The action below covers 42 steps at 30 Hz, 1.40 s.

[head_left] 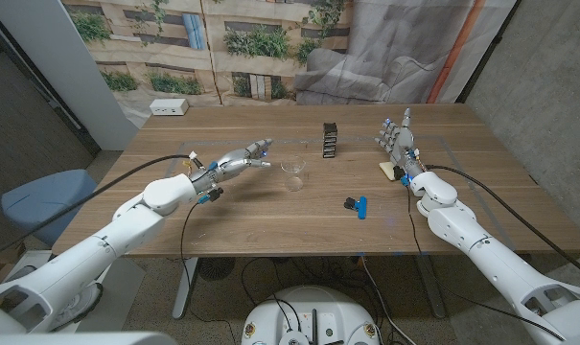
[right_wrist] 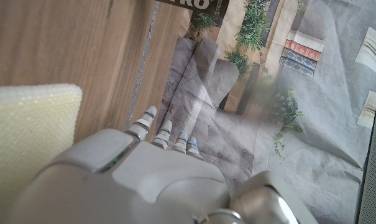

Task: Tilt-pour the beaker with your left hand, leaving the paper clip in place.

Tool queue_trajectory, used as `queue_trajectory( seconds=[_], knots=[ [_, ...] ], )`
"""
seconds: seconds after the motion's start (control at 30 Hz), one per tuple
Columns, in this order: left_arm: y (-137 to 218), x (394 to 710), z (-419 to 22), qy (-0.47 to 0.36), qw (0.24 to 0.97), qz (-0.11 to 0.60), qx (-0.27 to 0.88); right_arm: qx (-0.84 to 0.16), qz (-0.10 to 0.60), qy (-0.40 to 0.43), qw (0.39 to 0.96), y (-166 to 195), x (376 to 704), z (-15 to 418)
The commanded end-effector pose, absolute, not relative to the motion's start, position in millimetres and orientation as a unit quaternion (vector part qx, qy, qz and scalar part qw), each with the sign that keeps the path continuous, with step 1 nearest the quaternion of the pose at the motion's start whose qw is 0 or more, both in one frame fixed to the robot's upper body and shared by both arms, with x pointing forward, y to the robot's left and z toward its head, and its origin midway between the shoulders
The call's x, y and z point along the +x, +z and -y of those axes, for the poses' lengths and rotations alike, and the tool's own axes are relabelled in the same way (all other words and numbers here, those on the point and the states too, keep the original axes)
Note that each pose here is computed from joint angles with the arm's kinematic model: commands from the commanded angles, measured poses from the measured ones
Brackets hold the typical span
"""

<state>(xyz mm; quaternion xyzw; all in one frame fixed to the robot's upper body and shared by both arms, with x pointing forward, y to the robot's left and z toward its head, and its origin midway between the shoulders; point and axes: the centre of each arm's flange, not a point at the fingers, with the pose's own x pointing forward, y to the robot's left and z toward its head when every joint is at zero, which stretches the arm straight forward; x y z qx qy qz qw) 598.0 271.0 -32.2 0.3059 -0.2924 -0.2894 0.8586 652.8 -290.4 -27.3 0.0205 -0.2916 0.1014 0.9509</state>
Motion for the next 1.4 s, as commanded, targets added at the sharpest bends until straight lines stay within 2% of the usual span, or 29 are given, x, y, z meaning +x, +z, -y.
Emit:
queue_trajectory(
  seconds=[0.03,1.4],
  knots=[
    [-29.0,608.3,-258.7,-0.293,0.842,0.295,0.343,0.021,0.292,0.102,0.951,-27.2,652.8,290.4],
    [-57.3,631.5,-231.8,-0.313,0.836,0.276,0.358,0.021,0.292,0.102,0.951,-27.2,652.7,290.3]
  ],
)
